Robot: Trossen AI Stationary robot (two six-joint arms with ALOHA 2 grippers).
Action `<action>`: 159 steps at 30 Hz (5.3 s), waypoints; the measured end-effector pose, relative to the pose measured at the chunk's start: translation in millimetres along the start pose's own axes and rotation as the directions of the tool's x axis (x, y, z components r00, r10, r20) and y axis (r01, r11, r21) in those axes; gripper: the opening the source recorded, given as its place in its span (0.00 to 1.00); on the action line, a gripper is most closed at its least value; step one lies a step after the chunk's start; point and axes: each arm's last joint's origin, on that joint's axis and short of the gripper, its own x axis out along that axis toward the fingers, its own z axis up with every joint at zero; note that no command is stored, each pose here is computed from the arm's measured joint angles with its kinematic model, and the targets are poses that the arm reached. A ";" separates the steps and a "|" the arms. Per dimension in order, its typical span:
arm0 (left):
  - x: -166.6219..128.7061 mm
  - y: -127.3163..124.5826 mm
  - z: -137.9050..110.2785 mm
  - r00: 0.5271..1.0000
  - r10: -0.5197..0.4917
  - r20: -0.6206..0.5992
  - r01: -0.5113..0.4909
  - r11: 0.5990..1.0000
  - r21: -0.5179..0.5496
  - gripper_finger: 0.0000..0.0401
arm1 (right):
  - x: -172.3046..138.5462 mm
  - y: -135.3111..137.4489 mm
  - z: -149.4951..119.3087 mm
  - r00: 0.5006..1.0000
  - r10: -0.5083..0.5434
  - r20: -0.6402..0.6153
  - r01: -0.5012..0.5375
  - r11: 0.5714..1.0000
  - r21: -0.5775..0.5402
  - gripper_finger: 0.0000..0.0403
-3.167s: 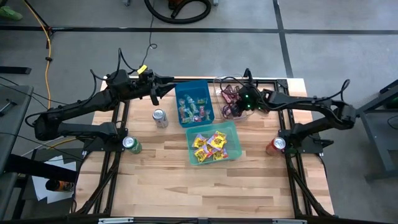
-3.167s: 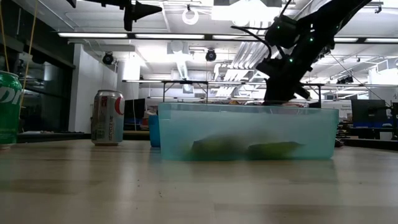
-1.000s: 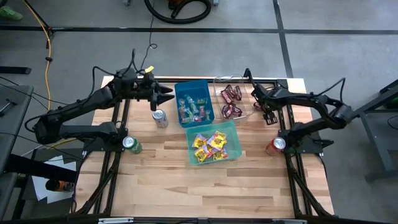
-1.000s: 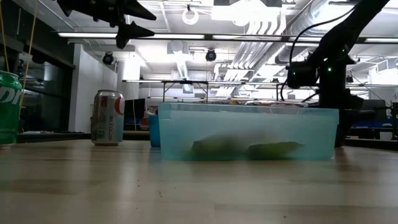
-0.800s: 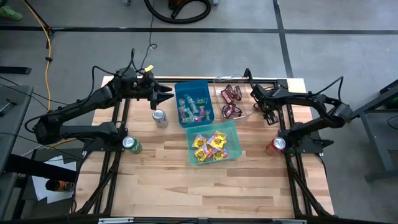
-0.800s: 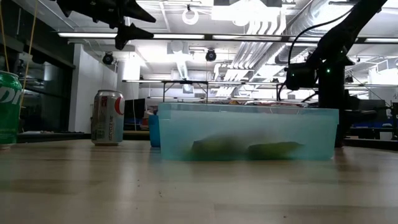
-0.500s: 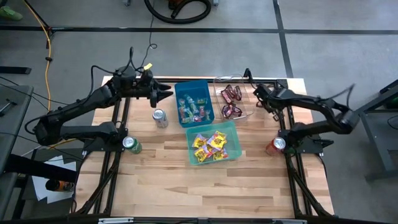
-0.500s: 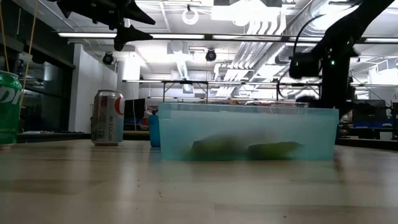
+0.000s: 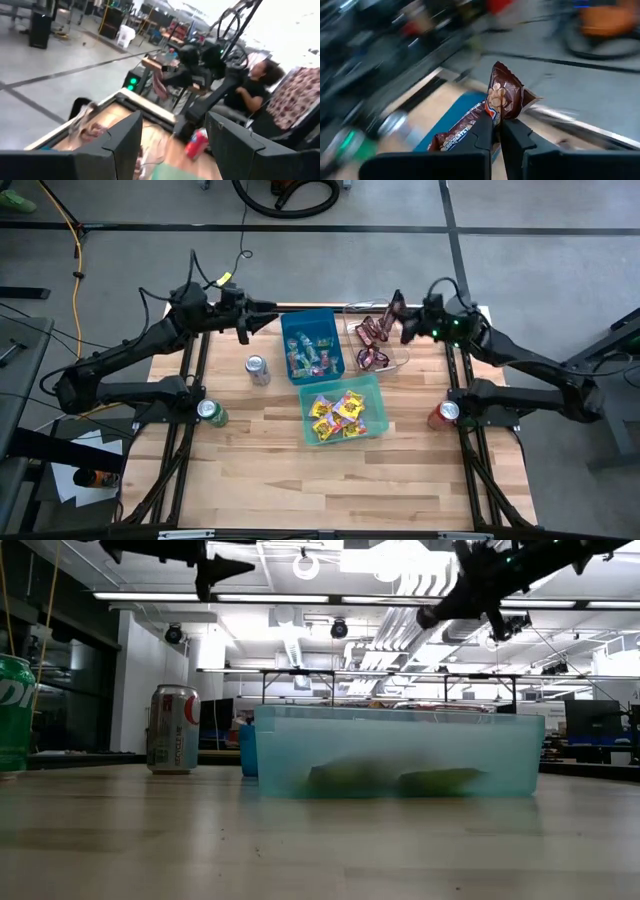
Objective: Sort candy
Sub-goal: Put the brown candy into the transparent bin, then return to Home Position
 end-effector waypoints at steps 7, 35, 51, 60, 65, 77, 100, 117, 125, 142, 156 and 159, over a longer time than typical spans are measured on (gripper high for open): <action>3.4 -11.1 -1.8 0.998 -0.061 0.003 0.062 0.996 -0.071 0.51 | -2.7 13.6 -13.1 0.982 0.138 -0.129 -0.164 0.964 -0.212 0.01; 5.5 -22.9 3.1 0.992 -0.091 0.091 0.099 0.991 -0.089 0.51 | 102.2 -0.4 -36.5 0.797 -0.267 -0.542 0.131 0.952 -0.276 0.28; 6.2 -25.3 -3.7 0.987 -0.160 0.002 0.160 0.986 -0.042 0.51 | 37.6 64.2 63.1 0.895 0.292 -0.338 -0.379 0.897 -0.228 0.47; 12.3 -48.2 -57.2 0.970 -0.236 -0.061 0.236 0.972 -0.007 0.16 | 1.3 105.4 45.2 0.770 0.583 -0.258 -0.633 0.749 -0.195 0.11; 3.2 -46.0 -86.0 0.974 -0.225 0.025 0.226 0.972 -0.066 0.03 | 2.5 116.8 25.5 0.733 0.647 -0.210 -0.677 0.724 -0.131 0.04; -65.6 -32.6 -100.3 0.961 -0.179 0.211 0.191 0.981 -0.038 0.00 | 2.0 120.5 21.7 0.718 0.673 -0.179 -0.690 0.656 -0.306 0.01; -91.2 -8.3 -165.1 0.949 -0.170 0.266 0.214 0.966 -0.147 0.00 | -48.4 119.9 9.6 0.627 0.723 -0.290 -0.774 0.620 -0.129 0.00; -91.1 -8.1 -165.4 0.950 -0.169 0.262 0.212 0.966 -0.148 0.00 | -78.9 36.4 -109.0 0.568 0.823 0.002 -0.808 0.558 -0.191 0.00; -91.0 -8.0 -165.6 0.951 -0.166 0.261 0.210 0.966 -0.148 0.00 | -77.1 13.4 -134.8 0.580 0.814 0.027 -0.763 0.554 -0.333 0.00; -96.9 3.8 -191.8 0.998 -0.065 -0.003 0.063 0.985 -0.157 0.00 | -71.8 -3.7 -167.3 0.604 0.790 -0.104 -0.772 0.547 -0.325 0.00; -97.4 2.9 -191.9 0.995 -0.098 -0.006 0.096 0.983 -0.159 0.00 | -79.0 -12.5 -169.1 0.609 0.786 -0.108 -0.769 0.551 -0.325 0.00; -97.4 2.9 -191.9 0.995 -0.098 -0.006 0.096 0.982 -0.160 0.00 | -81.0 -10.5 -163.8 0.587 0.808 -0.054 -0.774 0.539 -0.333 0.00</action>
